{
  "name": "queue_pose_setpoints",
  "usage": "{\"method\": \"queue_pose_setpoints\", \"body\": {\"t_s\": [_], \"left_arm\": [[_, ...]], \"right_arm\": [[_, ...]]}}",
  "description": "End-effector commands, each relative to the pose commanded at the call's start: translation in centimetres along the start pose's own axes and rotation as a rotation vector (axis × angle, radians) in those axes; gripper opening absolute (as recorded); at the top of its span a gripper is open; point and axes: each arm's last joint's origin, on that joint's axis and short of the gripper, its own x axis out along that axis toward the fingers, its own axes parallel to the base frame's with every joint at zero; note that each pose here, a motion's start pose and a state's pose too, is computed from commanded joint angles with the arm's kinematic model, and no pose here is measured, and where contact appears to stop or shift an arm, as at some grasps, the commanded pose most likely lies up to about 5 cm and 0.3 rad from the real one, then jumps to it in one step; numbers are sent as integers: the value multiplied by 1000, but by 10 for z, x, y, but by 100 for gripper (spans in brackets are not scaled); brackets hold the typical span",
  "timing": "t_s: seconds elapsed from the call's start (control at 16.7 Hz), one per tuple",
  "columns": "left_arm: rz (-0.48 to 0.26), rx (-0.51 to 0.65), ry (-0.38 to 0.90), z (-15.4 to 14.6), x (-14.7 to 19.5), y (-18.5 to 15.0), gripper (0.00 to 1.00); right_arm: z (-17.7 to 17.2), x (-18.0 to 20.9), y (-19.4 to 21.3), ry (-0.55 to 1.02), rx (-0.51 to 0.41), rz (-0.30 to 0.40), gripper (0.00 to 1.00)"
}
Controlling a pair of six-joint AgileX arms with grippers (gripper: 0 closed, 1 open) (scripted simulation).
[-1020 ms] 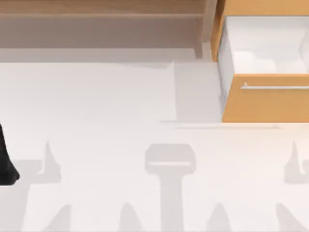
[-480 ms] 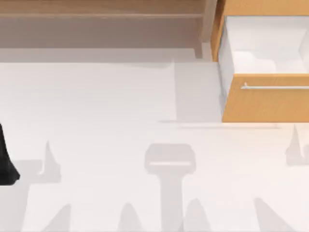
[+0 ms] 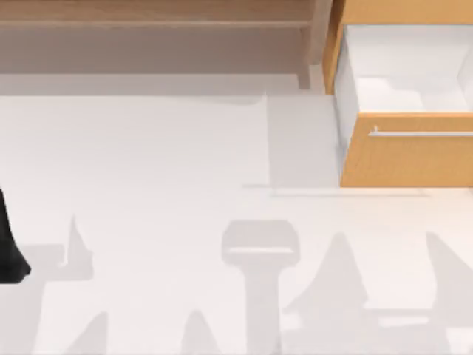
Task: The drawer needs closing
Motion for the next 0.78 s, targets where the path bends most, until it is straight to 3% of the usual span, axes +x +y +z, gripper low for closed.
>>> {"method": "queue_pose_setpoints", "body": {"t_s": [0.36,0.78], "left_arm": [[0,0,0,0,0,0,100],[0,0,0,0,0,0,100]], "right_arm": [[-14,36,-55,12,11,1,100],[-16,38,-60,12,11,3,100]]}}
